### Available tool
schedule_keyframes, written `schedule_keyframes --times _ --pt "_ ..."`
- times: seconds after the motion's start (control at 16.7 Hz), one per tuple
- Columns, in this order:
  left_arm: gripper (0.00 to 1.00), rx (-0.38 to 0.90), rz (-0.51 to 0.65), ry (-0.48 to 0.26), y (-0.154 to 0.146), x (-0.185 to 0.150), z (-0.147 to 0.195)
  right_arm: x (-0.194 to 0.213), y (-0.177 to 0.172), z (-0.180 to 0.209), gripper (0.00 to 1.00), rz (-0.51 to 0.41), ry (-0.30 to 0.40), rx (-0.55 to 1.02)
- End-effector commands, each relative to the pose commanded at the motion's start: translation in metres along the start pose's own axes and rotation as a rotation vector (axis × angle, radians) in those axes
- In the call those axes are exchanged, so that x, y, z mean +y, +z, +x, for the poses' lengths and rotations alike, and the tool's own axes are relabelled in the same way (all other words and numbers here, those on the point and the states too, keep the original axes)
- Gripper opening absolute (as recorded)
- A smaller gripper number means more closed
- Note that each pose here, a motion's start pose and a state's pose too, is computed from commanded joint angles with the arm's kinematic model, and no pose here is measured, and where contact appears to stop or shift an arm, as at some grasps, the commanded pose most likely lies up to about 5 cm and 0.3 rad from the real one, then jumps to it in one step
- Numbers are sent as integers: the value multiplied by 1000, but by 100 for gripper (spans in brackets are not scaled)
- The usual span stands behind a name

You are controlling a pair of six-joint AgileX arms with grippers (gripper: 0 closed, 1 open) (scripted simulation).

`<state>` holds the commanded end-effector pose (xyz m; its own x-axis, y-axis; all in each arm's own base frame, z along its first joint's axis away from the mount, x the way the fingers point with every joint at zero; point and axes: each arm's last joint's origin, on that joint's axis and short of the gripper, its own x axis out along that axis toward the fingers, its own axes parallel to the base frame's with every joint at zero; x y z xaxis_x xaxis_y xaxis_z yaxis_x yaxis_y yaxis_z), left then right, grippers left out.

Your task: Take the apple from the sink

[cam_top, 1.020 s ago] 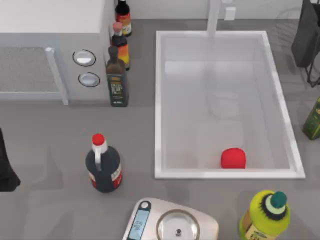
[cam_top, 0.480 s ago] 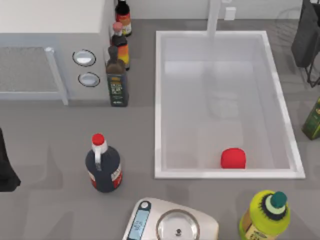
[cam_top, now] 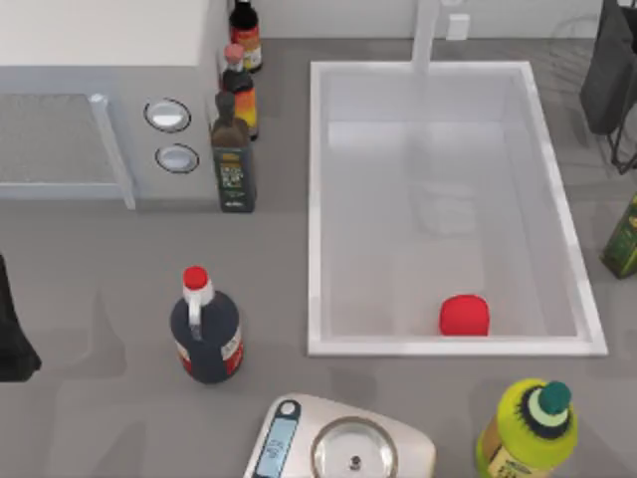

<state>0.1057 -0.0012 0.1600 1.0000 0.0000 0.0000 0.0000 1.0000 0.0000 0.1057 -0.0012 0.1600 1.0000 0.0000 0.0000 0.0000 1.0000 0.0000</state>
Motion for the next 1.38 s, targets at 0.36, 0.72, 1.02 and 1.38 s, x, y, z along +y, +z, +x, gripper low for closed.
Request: schedule_keyframes --times 0.36,0.72,1.02,1.38 --pt "100 0 0 0 0 0 0 1 6 0 100 9 9 21" --pt "100 0 0 0 0 0 0 13 55 17 100 85 83 279" --pt "100 0 0 0 0 0 0 40 92 77 100 137 131 674" --pt "100 0 0 0 0 0 0 105 76 175 100 113 102 1174"
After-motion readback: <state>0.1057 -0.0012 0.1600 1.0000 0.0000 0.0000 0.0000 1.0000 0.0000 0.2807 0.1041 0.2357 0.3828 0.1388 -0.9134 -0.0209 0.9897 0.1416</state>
